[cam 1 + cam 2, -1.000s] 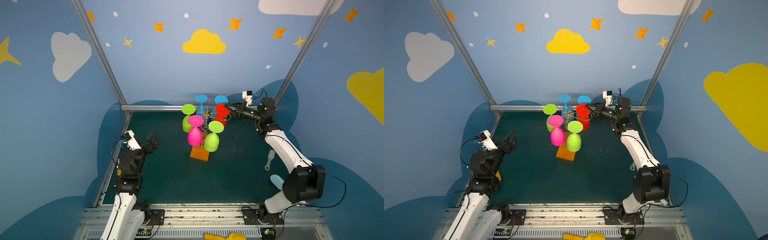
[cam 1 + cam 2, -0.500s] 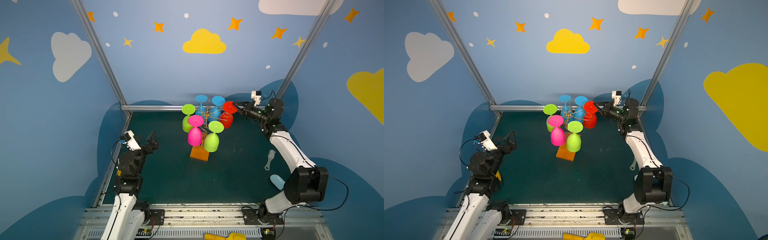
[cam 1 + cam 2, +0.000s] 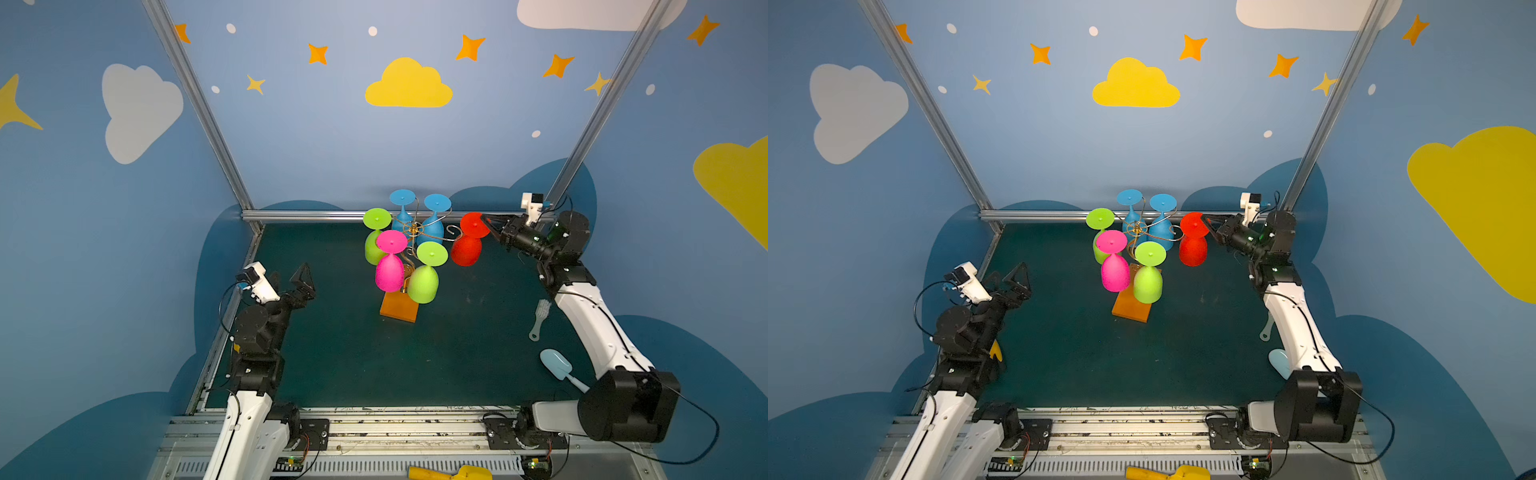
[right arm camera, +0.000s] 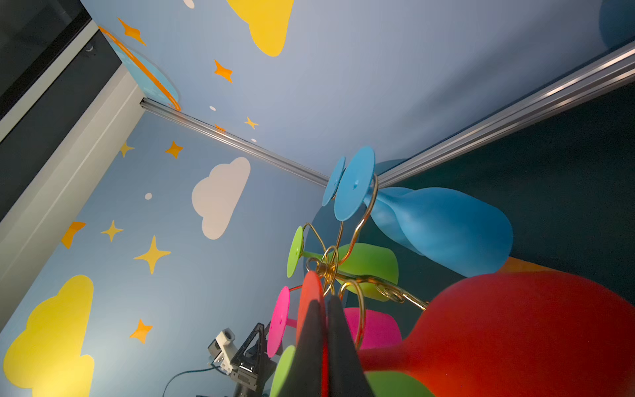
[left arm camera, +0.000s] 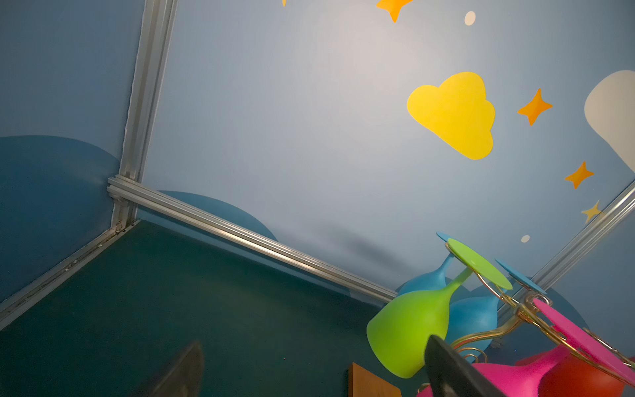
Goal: Take the wine glass off the wine glass rack
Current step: Pick up the wine glass from the wine glass rack.
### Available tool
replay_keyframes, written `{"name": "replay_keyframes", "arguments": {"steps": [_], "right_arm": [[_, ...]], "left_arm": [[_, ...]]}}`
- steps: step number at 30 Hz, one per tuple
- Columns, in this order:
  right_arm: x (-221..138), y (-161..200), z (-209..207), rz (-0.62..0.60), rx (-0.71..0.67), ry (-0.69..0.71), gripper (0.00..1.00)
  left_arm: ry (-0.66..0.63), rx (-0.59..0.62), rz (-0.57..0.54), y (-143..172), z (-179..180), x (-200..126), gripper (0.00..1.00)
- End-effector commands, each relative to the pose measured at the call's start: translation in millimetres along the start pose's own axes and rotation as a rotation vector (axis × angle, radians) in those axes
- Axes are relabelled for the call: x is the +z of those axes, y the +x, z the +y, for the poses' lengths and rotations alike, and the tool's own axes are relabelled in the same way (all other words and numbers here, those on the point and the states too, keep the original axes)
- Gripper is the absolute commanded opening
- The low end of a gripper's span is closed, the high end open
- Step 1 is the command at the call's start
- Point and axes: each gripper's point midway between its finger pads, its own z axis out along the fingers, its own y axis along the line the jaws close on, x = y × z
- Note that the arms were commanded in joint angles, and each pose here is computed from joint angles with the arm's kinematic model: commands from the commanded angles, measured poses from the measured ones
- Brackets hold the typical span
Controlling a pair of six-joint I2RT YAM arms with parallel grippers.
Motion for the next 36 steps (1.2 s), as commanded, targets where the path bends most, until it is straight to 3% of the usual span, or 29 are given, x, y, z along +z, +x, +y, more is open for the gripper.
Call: {"name": "replay_keyframes", "arguments": {"steps": [1, 8, 19, 28, 36], "right_arm": [[-19, 3, 8, -0.052, -0.097, 0.045, 0.00], [-49, 8, 38, -0.109, -0.236, 0.092, 0.00], [-67, 9, 103, -0.116, -0.489, 0.037, 0.00], [-62, 28, 156, -0.069, -0.643, -0.077, 0.00], [-49, 52, 183, -0.010, -0.707, -0.160, 0.00]], "left_arm": [[0.027, 0.023, 0.010, -21, -15, -5, 0.98], [0.267, -0.029, 0.137, -36, -71, 1, 0.92], [0.844, -0.099, 0.325, -64, -180, -20, 0.87], [1.119, -0.021, 0.403, -51, -246, -50, 0.86], [1.259, -0.036, 0.482, -38, -286, -48, 0.82]]}}
